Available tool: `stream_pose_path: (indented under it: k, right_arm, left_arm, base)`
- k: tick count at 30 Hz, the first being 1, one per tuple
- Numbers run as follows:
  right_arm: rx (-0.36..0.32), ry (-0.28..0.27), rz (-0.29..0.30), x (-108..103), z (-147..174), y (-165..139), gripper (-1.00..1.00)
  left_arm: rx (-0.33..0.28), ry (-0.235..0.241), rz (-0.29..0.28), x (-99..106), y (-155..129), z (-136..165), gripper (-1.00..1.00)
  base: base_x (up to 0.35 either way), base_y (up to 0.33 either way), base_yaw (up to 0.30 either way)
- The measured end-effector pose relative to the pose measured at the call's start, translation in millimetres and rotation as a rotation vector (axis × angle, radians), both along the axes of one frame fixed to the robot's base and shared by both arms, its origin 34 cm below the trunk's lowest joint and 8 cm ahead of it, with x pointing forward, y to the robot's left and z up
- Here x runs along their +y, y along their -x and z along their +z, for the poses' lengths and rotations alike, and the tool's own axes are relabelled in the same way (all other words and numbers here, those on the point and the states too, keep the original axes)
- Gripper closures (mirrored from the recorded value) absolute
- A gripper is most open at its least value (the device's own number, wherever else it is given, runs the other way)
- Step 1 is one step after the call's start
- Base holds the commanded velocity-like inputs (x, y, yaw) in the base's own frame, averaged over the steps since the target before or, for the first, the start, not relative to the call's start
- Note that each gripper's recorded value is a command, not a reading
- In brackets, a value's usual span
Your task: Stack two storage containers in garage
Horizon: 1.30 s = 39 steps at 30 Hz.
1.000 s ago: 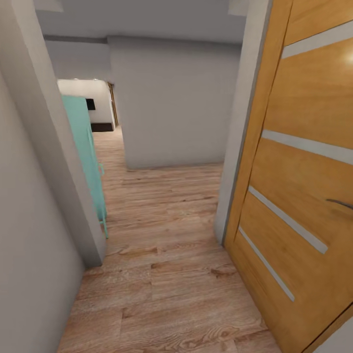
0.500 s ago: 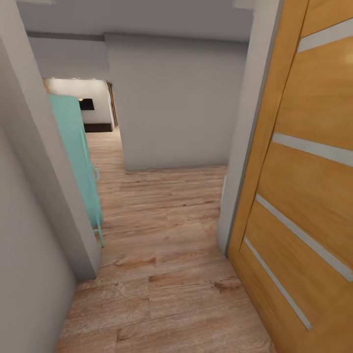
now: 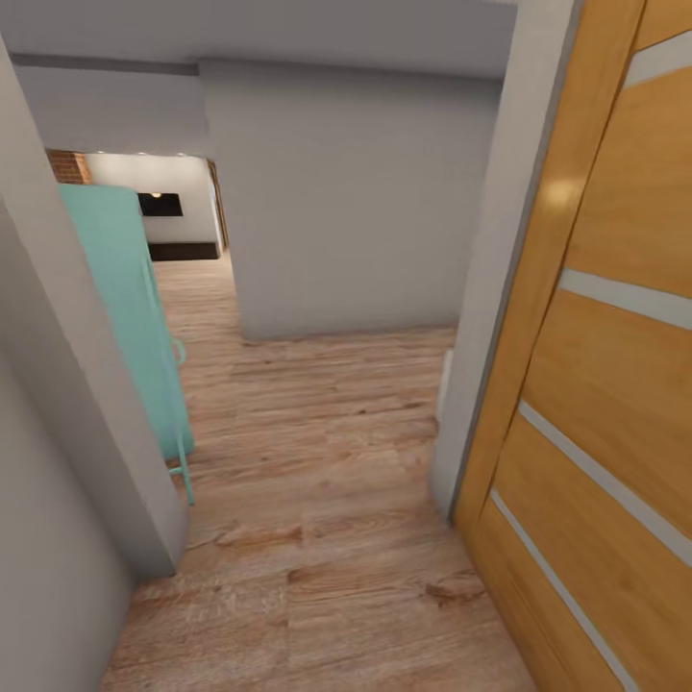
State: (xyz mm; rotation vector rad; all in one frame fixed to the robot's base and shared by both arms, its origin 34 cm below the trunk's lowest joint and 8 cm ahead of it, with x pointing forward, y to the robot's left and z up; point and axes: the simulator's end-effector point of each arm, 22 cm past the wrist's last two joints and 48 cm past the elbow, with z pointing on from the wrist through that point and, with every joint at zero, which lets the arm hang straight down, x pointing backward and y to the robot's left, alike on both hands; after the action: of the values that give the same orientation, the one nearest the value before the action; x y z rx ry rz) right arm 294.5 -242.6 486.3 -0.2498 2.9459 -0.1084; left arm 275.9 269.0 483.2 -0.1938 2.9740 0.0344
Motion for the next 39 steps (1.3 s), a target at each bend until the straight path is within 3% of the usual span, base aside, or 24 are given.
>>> stream_pose_path:
  k: [21,39]
  right_arm:
    - [0.002,-0.004,-0.001,3.0,-0.1,0.6,-1.0]
    - [0.002,-0.003,-0.001,2.4,0.0,0.3,-1.0]
  left_arm:
    - [0.0,0.0,0.0,0.0,0.1,0.0,-1.0]
    - [0.0,0.0,0.0,0.0,0.0,0.0,-1.0]
  base:
    - [0.321,0.0,0.002]
    - [0.321,0.0,0.237]
